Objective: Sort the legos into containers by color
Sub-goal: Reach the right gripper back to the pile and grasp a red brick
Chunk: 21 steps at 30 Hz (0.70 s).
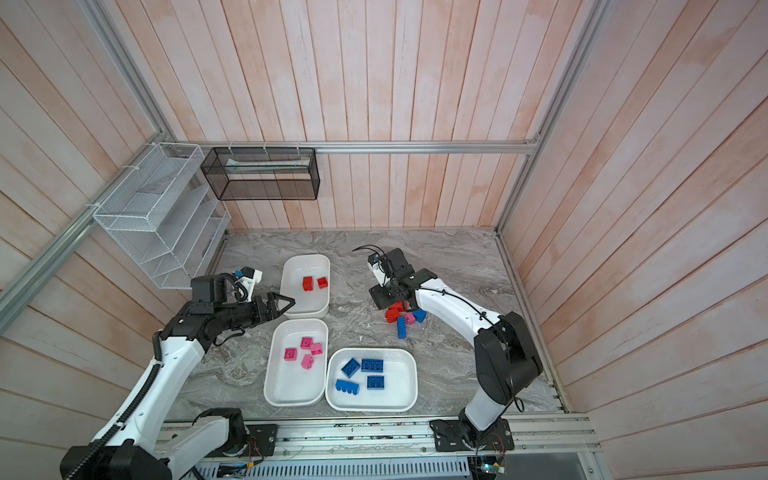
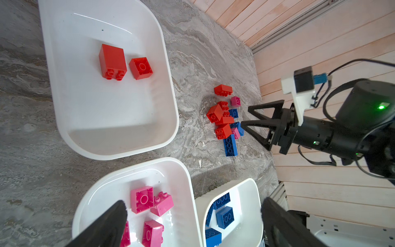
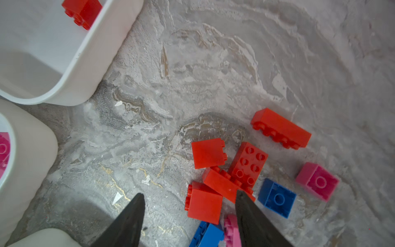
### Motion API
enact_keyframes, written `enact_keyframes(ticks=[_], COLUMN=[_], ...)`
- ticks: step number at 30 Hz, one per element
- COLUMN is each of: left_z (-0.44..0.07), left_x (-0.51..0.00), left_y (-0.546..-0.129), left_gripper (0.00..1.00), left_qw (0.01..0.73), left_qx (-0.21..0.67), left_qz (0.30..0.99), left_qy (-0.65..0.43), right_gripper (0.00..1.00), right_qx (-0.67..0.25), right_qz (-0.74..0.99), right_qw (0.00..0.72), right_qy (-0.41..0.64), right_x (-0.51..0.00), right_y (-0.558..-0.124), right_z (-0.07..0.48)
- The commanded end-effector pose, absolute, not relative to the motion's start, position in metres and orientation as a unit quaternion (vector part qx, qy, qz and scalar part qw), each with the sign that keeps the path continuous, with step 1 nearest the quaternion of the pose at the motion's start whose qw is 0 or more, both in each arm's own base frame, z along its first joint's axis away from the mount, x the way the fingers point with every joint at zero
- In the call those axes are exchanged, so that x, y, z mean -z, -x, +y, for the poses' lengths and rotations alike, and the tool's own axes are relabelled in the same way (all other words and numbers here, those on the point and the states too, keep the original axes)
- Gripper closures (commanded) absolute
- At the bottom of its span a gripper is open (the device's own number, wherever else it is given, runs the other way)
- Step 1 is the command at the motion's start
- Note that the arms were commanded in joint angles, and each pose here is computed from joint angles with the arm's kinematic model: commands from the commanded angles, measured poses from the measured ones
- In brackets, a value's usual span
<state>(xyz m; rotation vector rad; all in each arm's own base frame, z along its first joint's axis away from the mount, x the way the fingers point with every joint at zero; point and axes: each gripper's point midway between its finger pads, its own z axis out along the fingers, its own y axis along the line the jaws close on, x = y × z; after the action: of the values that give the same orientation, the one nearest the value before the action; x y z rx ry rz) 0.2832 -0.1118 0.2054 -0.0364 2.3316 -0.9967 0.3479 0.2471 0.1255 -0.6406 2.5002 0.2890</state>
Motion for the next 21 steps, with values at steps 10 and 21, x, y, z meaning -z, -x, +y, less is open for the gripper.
enact_keyframes(ticks=[10, 21], left_z=[-0.114, -0.113], left_x=[-0.202, -0.2], left_y=[-0.288, -0.286], left_gripper=[0.0, 0.0], left_qw=[0.298, 0.298], left_qx=[0.387, 0.383], left_qz=[0.873, 0.874], left_qy=[0.011, 0.009], right_gripper=[0.34, 0.42], right_qx=[-0.166, -0.163], right_qz=[0.961, 0.965], right_qw=[0.217, 0.189], right_qy=[-0.043, -0.081], right_x=[-0.091, -0.058], right_y=[-0.352, -0.358], right_z=[0.259, 0.275])
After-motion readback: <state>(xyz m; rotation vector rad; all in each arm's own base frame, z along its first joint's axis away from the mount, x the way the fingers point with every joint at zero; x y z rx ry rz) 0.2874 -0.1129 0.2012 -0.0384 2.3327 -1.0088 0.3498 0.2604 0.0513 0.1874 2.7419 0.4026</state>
